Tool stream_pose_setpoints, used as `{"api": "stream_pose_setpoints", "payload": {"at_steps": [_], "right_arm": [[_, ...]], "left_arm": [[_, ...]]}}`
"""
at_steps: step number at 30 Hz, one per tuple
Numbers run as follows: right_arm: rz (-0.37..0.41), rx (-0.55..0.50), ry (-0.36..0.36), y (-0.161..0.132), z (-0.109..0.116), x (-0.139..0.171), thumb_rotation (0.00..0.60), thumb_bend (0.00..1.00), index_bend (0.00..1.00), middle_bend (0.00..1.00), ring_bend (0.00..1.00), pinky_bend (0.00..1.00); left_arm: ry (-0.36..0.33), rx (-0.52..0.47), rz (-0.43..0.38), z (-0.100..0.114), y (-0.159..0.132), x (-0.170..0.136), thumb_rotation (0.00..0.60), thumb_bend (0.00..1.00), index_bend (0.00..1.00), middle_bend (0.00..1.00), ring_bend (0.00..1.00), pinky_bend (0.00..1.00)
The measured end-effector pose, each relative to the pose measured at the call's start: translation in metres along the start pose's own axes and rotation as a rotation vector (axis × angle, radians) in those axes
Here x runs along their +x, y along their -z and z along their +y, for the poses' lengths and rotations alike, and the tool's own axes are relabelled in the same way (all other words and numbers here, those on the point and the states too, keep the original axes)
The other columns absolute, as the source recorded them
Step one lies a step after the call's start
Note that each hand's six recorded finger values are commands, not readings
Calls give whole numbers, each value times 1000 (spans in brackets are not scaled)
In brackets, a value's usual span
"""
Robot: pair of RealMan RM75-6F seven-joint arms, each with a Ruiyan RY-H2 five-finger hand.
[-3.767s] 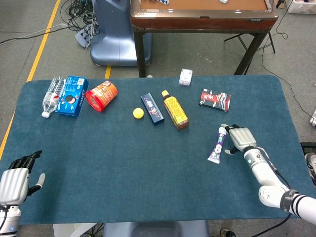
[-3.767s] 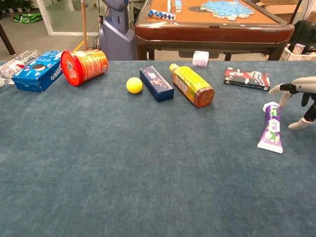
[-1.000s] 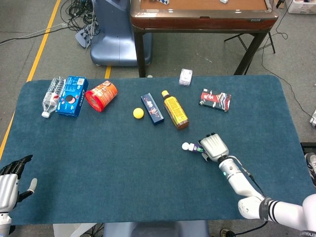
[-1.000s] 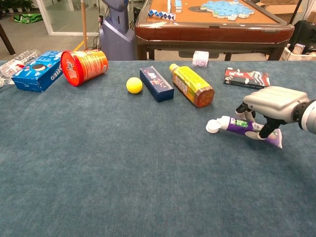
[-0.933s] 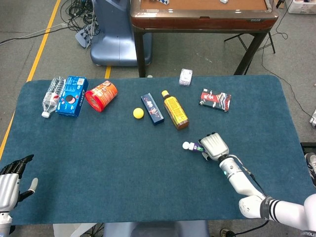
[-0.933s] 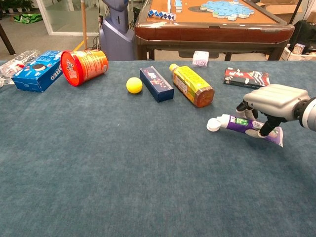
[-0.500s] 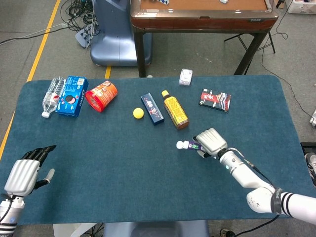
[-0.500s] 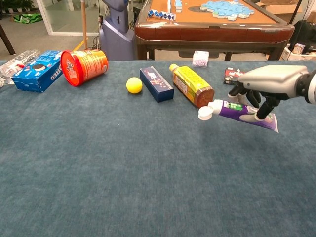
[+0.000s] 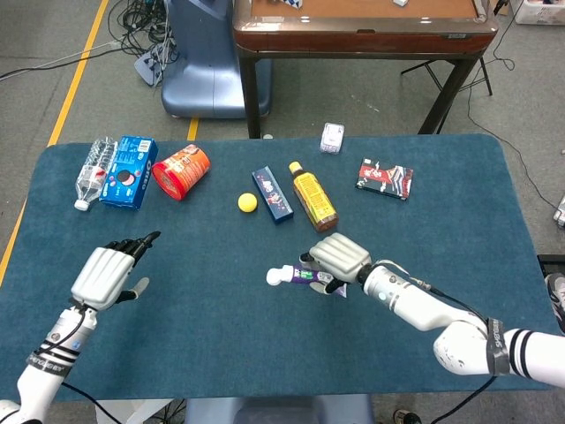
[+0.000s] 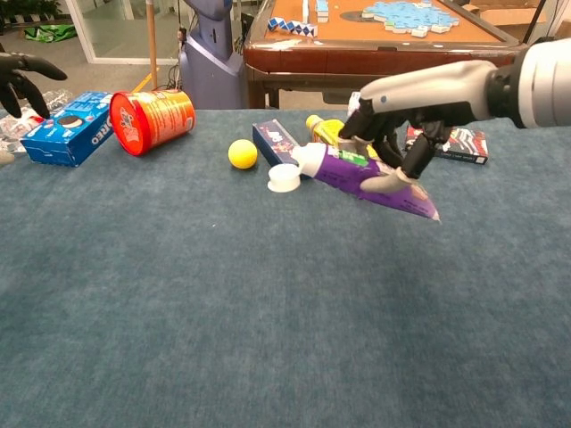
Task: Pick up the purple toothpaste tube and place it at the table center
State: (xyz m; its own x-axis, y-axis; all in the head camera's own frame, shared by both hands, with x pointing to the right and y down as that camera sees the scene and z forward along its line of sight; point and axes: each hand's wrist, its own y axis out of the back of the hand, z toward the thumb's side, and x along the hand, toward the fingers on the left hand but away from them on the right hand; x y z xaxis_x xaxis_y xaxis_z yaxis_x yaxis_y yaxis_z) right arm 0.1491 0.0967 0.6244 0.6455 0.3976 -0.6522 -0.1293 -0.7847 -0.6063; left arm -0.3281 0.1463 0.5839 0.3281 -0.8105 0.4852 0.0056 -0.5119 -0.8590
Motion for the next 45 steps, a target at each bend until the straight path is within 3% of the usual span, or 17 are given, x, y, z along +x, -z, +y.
{"api": "stream_pose_setpoints", "payload": {"at_steps": [2, 5, 11, 24, 45], "right_arm": [[16, -14, 3, -7, 4, -6, 600, 771, 912, 826, 635, 489], [39, -45, 5, -18, 7, -15, 600, 780, 919, 834, 647, 501], [78, -80, 16, -38, 14, -33, 600, 791, 927, 841, 659, 501], [109, -117, 75, -58, 28, -57, 600, 803, 939, 855, 681, 501], [73, -99, 75, -66, 20, -83, 600, 837, 997, 904, 728, 512]], "left_arm": [[8, 1, -2, -3, -6, 8, 362, 255, 148, 391, 427, 497], [22, 0, 3, -9, -16, 20, 259, 251, 223, 475, 497, 567], [59, -4, 40, -22, -30, 37, 166, 249, 289, 550, 554, 623], [132, -26, 99, -43, -48, 51, 100, 226, 285, 551, 554, 627], [126, -86, 80, -41, -66, 58, 77, 225, 270, 551, 554, 632]]}}
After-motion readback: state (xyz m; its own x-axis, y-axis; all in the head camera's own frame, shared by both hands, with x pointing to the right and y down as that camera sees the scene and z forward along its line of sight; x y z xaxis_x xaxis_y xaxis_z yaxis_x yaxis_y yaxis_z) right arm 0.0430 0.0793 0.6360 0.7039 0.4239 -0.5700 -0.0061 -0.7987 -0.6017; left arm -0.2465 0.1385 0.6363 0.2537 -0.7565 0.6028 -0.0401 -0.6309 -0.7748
